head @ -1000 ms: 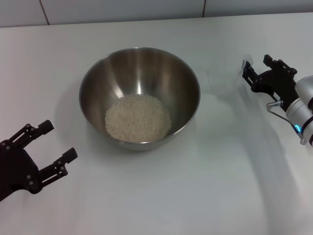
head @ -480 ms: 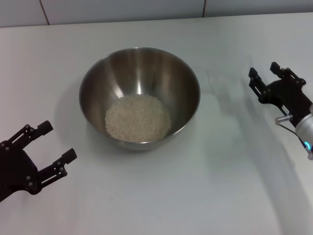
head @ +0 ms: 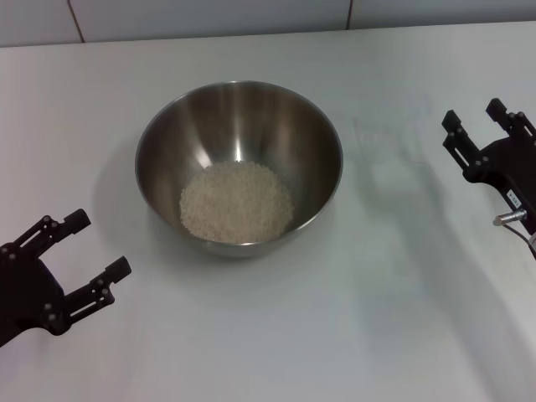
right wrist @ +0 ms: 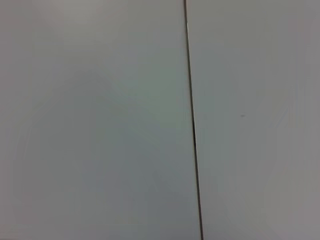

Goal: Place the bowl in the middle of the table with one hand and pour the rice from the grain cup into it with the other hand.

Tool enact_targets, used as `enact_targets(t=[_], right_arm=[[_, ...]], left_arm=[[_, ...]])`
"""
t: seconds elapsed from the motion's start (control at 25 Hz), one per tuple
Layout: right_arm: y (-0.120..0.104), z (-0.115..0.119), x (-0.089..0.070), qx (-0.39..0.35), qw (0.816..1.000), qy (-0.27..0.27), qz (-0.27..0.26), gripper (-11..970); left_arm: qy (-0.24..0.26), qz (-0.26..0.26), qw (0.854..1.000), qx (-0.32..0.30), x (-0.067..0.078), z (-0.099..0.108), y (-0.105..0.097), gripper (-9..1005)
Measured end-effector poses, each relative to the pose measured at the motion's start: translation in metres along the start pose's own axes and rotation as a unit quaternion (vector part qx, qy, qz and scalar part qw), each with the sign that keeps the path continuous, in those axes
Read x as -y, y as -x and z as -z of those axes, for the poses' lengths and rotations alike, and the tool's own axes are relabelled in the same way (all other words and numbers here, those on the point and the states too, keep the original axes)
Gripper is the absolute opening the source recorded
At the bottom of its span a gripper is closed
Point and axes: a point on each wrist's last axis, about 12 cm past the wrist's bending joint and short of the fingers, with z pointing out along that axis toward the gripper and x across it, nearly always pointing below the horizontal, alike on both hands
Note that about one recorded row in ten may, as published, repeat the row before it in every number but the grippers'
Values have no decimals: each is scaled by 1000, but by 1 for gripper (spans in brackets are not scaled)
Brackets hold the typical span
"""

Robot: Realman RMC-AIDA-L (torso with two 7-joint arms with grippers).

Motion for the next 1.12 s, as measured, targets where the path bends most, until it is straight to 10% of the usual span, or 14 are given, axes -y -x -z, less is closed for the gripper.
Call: enact_targets(t=[0.52, 1.12], right_arm=[[5, 3, 2, 21, 1000, 9, -15, 777], [46, -2, 21, -73, 922, 378, -28, 779]], left_arm=[[-3, -3, 1000, -2, -1, 1, 1, 833], [-40, -9, 999, -13, -6, -6, 6, 833]])
